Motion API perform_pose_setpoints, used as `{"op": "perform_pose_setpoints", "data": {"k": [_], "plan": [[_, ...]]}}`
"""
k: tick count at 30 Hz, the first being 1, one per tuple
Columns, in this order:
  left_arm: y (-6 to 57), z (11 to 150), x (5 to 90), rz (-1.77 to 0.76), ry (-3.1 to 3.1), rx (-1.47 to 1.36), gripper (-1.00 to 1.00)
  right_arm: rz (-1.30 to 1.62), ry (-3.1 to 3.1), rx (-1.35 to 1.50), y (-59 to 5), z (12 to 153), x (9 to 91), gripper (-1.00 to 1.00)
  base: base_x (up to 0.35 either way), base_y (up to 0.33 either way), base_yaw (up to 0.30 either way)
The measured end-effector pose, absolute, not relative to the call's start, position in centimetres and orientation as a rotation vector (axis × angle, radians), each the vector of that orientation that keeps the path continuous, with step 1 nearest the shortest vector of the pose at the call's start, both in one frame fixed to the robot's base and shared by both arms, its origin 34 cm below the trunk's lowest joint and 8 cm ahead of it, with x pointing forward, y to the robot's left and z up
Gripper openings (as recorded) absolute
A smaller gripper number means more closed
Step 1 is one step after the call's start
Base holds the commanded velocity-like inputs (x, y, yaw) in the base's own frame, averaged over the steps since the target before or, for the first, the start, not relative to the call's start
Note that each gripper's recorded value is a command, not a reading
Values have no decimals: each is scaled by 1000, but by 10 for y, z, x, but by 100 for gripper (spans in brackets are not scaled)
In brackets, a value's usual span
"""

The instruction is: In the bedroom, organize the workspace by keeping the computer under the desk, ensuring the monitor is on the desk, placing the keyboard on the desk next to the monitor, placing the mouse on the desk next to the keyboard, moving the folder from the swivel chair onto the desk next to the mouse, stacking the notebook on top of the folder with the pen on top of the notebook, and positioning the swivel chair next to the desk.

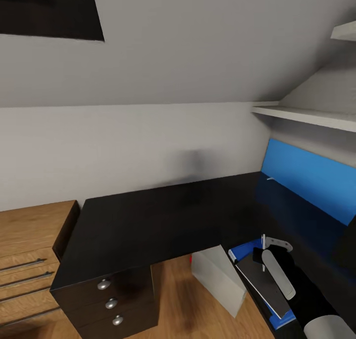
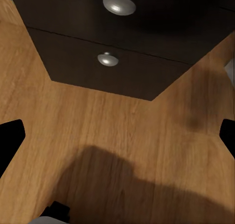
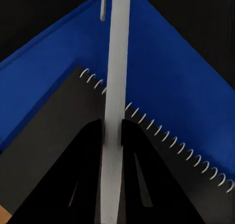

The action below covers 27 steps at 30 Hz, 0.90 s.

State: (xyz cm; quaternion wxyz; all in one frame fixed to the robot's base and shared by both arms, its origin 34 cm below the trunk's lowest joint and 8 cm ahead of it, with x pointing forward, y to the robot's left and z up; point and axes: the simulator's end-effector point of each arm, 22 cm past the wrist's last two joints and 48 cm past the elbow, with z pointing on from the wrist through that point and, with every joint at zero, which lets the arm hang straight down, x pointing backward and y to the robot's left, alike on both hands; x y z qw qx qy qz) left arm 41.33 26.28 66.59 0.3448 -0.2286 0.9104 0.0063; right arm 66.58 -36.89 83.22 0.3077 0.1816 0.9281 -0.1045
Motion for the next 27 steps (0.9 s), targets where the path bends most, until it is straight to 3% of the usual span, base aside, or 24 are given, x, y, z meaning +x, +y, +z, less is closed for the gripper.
{"op": "perform_pose_setpoints", "data": {"k": [27], "plan": [[264, 665, 412, 18, 2366, -594, 100, -307, 2493, 494, -376, 815, 655, -100, -25, 0, 0]]}}
